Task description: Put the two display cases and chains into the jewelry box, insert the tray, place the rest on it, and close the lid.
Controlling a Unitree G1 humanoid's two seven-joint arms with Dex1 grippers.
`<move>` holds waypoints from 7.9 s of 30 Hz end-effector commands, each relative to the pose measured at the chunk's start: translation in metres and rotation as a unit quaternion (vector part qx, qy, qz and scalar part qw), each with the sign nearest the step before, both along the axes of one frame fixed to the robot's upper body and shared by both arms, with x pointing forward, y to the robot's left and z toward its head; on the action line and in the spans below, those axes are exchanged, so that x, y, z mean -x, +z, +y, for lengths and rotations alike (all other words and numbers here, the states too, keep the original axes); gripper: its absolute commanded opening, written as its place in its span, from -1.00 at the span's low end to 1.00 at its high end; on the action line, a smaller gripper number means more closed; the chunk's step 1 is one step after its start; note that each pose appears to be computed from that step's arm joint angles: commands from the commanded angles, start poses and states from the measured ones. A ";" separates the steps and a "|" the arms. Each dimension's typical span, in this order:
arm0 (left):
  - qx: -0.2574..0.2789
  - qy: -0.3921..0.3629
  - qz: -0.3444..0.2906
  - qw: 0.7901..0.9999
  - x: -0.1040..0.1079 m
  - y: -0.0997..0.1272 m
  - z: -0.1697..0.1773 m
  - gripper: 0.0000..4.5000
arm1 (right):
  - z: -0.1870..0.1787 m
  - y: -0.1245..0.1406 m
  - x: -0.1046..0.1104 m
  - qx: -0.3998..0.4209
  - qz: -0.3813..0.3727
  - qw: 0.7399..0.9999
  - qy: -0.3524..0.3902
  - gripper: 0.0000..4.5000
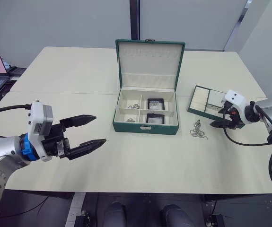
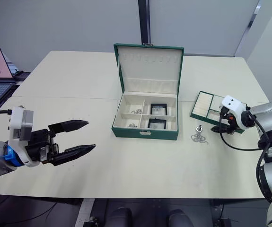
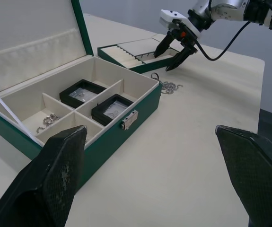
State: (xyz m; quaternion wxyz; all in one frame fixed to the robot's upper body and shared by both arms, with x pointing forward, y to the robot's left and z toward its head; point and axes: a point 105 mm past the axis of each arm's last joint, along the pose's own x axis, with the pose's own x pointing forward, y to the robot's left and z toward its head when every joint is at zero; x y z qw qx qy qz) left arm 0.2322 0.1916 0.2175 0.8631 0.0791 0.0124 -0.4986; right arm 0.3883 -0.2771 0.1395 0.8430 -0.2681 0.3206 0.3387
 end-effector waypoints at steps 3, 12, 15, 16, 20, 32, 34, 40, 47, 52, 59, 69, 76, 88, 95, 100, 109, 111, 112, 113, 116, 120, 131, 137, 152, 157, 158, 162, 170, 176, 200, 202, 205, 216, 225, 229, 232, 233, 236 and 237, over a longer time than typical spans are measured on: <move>-0.004 -0.005 -0.020 1.000 0.003 0.012 -0.007 1.00 | -0.004 0.009 -0.003 0.006 -0.014 1.000 0.004 0.98; -0.002 -0.001 -0.019 1.000 0.003 0.011 -0.005 1.00 | -0.004 0.009 -0.008 0.008 -0.016 1.000 -0.003 -0.01; -0.002 0.001 -0.018 1.000 0.004 0.009 -0.002 1.00 | -0.004 0.010 -0.008 0.007 -0.015 1.000 -0.003 -0.34; -0.002 0.001 -0.017 1.000 0.004 0.009 -0.002 1.00 | -0.004 0.010 -0.009 0.007 -0.016 1.000 -0.003 -0.47; -0.003 0.002 -0.015 1.000 0.003 0.006 0.000 1.00 | -0.003 0.011 -0.010 0.004 -0.018 1.000 -0.004 -0.89; -0.005 0.002 -0.011 1.000 0.006 0.002 0.006 1.00 | -0.003 0.016 -0.012 -0.006 -0.029 1.000 -0.009 -1.00; 0.000 0.004 -0.010 1.000 0.007 0.004 0.009 1.00 | -0.006 0.026 -0.010 0.004 -0.036 0.999 0.001 -1.00; 0.007 0.020 -0.003 1.000 0.008 0.005 0.024 1.00 | -0.001 0.067 0.013 0.040 -0.047 0.997 0.051 -1.00; 0.006 0.023 -0.001 1.000 0.002 0.003 0.031 1.00 | 0.038 0.089 0.057 0.049 -0.035 0.992 0.108 -1.00; 0.004 0.026 -0.005 1.000 -0.001 0.004 0.036 1.00 | 0.078 0.104 0.075 0.027 -0.032 0.987 0.155 -1.00; 0.002 0.028 -0.008 1.000 -0.002 0.006 0.033 1.00 | 0.127 0.112 0.082 0.013 -0.028 0.976 0.216 -1.00; 0.003 0.061 -0.014 0.998 0.004 0.010 0.042 1.00 | 0.180 0.102 0.065 0.034 -0.030 0.956 0.289 -1.00; -0.005 0.087 -0.019 0.996 0.008 0.010 0.052 1.00 | 0.219 0.095 0.054 0.045 -0.040 0.944 0.324 -1.00; -0.007 0.100 -0.023 0.995 0.011 0.019 0.047 1.00 | 0.248 0.085 0.043 0.057 -0.034 0.937 0.342 -1.00; -0.007 0.104 -0.026 0.994 0.007 0.026 0.040 1.00 | 0.250 0.082 0.040 0.059 -0.033 0.938 0.341 -1.00; -0.005 0.105 -0.026 0.994 0.006 0.029 0.034 1.00 | 0.251 0.077 0.036 0.061 -0.031 0.939 0.336 -1.00; -0.004 0.105 -0.024 0.994 0.006 0.030 0.031 1.00 | 0.252 0.071 0.035 0.061 -0.020 0.941 0.331 -1.00; -0.004 0.105 -0.024 0.994 0.006 0.030 0.031 1.00 | 0.253 0.071 0.036 0.061 -0.019 0.941 0.331 -1.00; -0.004 0.105 -0.024 0.994 0.006 0.030 0.031 1.00 | 0.253 0.071 0.036 0.060 -0.018 0.941 0.332 -1.00; -0.004 0.105 -0.023 0.994 0.006 0.030 0.030 1.00 | 0.253 0.071 0.037 0.059 -0.018 0.941 0.332 -1.00; -0.003 0.104 -0.023 0.994 0.006 0.029 0.030 1.00 | 0.255 0.072 0.038 0.057 -0.017 0.941 0.332 -1.00; -0.003 0.103 -0.022 0.994 0.006 0.028 0.031 1.00 | 0.256 0.071 0.038 0.055 -0.017 0.942 0.331 -1.00; -0.013 0.103 -0.016 0.994 0.009 0.026 0.041 1.00 | 0.252 0.065 0.033 0.050 -0.016 0.946 0.319 -1.00; -0.015 0.103 -0.015 0.995 0.011 0.021 0.049 1.00 | 0.249 0.062 0.030 0.053 -0.018 0.948 0.312 -1.00; -0.011 0.096 -0.021 0.995 0.015 0.013 0.058 1.00 | 0.252 0.103 0.024 -0.004 -0.074 0.950 0.302 0.27; -0.001 0.093 -0.030 0.995 0.015 0.021 0.058 1.00 | 0.236 0.119 0.007 -0.121 -0.137 0.948 0.259 -0.13; -0.001 0.094 -0.031 0.995 0.014 0.021 0.059 1.00 | 0.235 0.117 0.002 -0.147 -0.142 0.949 0.242 -0.25; 0.000 0.094 -0.035 0.995 0.011 0.023 0.058 1.00 | 0.232 0.094 -0.013 -0.203 -0.155 0.946 0.202 -0.72; -0.004 0.090 -0.039 0.995 0.007 0.028 0.057 1.00 | 0.235 0.065 -0.022 -0.231 -0.159 0.944 0.176 -0.99; -0.006 0.088 -0.038 0.995 0.006 0.031 0.055 1.00 | 0.234 0.048 -0.030 -0.220 -0.153 0.950 0.158 -0.99; -0.005 0.080 -0.033 0.996 0.003 0.037 0.038 1.00 | 0.231 0.050 -0.025 -0.203 -0.143 0.954 0.170 -0.99; -0.010 0.088 -0.027 0.996 0.003 0.036 0.041 1.00 | 0.219 0.070 -0.013 -0.200 -0.155 0.949 0.187 -0.99; -0.030 0.121 0.000 0.992 0.000 0.025 0.050 1.00 | 0.195 0.087 0.020 -0.189 -0.156 0.947 0.208 -0.99; -0.029 0.127 0.033 0.991 0.020 -0.004 0.067 1.00 | 0.133 0.048 0.176 -0.208 -0.006 0.957 0.202 -0.12; -0.028 0.128 0.051 0.990 0.028 -0.020 0.071 1.00 | 0.114 0.019 0.213 -0.208 0.036 0.966 0.152 0.99; -0.030 0.115 0.042 0.992 0.022 -0.011 0.062 1.00 | 0.115 0.015 0.213 -0.211 0.038 0.965 0.148 0.99; -0.042 0.072 0.037 0.996 0.019 -0.002 0.041 1.00 | 0.108 0.010 0.207 -0.211 0.040 0.969 0.120 0.99; -0.041 0.062 0.035 0.997 0.018 0.001 0.035 1.00 | 0.106 0.009 0.205 -0.210 0.040 0.970 0.113 0.99; -0.021 -0.002 0.023 1.000 0.015 0.016 0.000 1.00 | 0.097 0.006 0.193 -0.201 0.016 0.976 0.077 0.99; -0.019 -0.018 0.022 0.999 0.014 0.019 -0.007 1.00 | 0.094 0.005 0.188 -0.198 0.006 0.978 0.062 0.99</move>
